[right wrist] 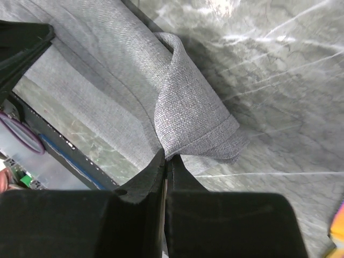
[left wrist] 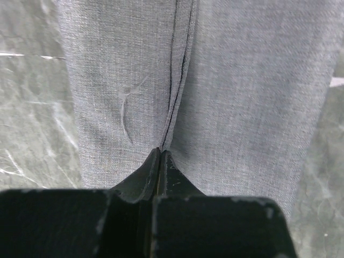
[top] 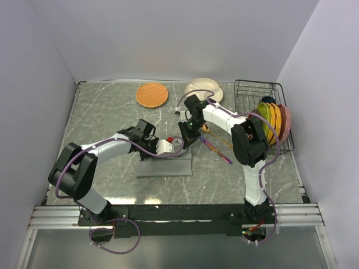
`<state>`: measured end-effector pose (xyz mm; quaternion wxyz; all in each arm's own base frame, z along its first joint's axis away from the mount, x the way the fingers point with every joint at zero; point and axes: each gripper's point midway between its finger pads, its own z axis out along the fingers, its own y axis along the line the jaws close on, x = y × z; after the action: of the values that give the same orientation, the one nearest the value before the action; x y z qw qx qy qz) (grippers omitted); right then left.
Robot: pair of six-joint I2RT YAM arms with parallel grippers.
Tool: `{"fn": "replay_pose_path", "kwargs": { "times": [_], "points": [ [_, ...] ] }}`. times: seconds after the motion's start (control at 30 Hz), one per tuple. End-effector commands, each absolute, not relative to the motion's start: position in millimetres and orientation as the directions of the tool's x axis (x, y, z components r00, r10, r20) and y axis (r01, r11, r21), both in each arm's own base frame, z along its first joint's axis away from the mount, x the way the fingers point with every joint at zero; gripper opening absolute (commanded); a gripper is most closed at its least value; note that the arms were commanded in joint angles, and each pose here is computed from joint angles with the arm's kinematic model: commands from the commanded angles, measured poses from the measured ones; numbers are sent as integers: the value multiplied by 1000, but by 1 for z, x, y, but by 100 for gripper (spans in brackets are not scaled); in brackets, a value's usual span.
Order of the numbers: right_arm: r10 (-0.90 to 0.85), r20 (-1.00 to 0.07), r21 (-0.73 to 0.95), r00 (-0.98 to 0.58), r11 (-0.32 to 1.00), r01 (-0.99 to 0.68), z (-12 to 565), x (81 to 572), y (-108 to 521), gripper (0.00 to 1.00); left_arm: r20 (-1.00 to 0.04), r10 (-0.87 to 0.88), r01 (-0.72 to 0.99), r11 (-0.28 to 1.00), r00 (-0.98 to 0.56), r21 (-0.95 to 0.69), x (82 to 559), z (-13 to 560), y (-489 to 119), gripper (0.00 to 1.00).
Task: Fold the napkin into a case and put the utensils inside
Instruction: Smooth out the 2/3-rectangle-folded napkin at the center of the board.
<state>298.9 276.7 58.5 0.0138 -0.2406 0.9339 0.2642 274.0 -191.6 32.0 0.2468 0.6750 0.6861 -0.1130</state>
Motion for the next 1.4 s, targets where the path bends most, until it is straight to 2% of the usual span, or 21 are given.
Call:
{"fn": "replay_pose_path", "kwargs": {
  "times": [0.0,0.2,0.4,0.67,0.77,0.8,0.87,0.9,1.0,1.1,1.17,1.23,1.27,1.3,1.33,1.37],
  "points": [
    [-458,-152,480,-876,740,-471,61,303,276,1,-539,842,976,98,22,194,287,43,-207,1],
    [-453,-94,500,-886,748,-436,51,286,273,3,-513,858,978,100,9,184,284,34,-201,1],
    [-445,-70,507,-893,755,-416,44,278,273,13,-499,866,980,80,22,182,279,31,-197,1],
    [-434,-52,520,-899,757,-396,40,271,276,8,-497,868,983,86,7,165,276,27,-195,1],
    [-432,-36,521,-901,761,-385,34,265,275,13,-503,864,983,102,-12,152,274,27,-195,10],
    [-429,-37,520,-902,763,-384,32,266,276,14,-517,856,983,118,-30,140,273,29,-197,19],
    [-424,-37,516,-905,768,-381,28,267,275,13,-562,825,979,155,-56,130,278,45,-197,31],
    [-423,-38,514,-906,769,-380,27,267,275,12,-621,779,980,178,-87,86,277,60,-206,36],
    [-415,-44,514,-909,770,-377,25,268,276,10,-752,638,969,247,-163,-1,285,110,-215,42],
    [-408,-53,516,-912,770,-375,24,269,277,9,-823,490,935,329,-287,-131,295,146,-222,48],
    [-404,-56,515,-913,772,-373,23,270,277,9,-810,389,883,356,-438,-307,294,152,-234,47],
    [-400,-59,516,-915,772,-371,23,270,277,10,-796,300,840,331,-526,-430,301,153,-251,38],
    [-396,-59,516,-916,773,-368,23,270,277,9,-724,236,750,358,-649,-556,300,153,-257,31],
    [-396,-61,518,-916,772,-368,24,270,277,9,-679,199,697,363,-707,-619,302,149,-261,20],
    [-395,-59,516,-917,774,-367,23,269,275,9,-664,158,669,359,-731,-651,312,142,-268,16],
    [-391,-68,517,-918,773,-368,25,269,276,9,-581,95,572,361,-808,-737,314,144,-273,13]
  ]
}}
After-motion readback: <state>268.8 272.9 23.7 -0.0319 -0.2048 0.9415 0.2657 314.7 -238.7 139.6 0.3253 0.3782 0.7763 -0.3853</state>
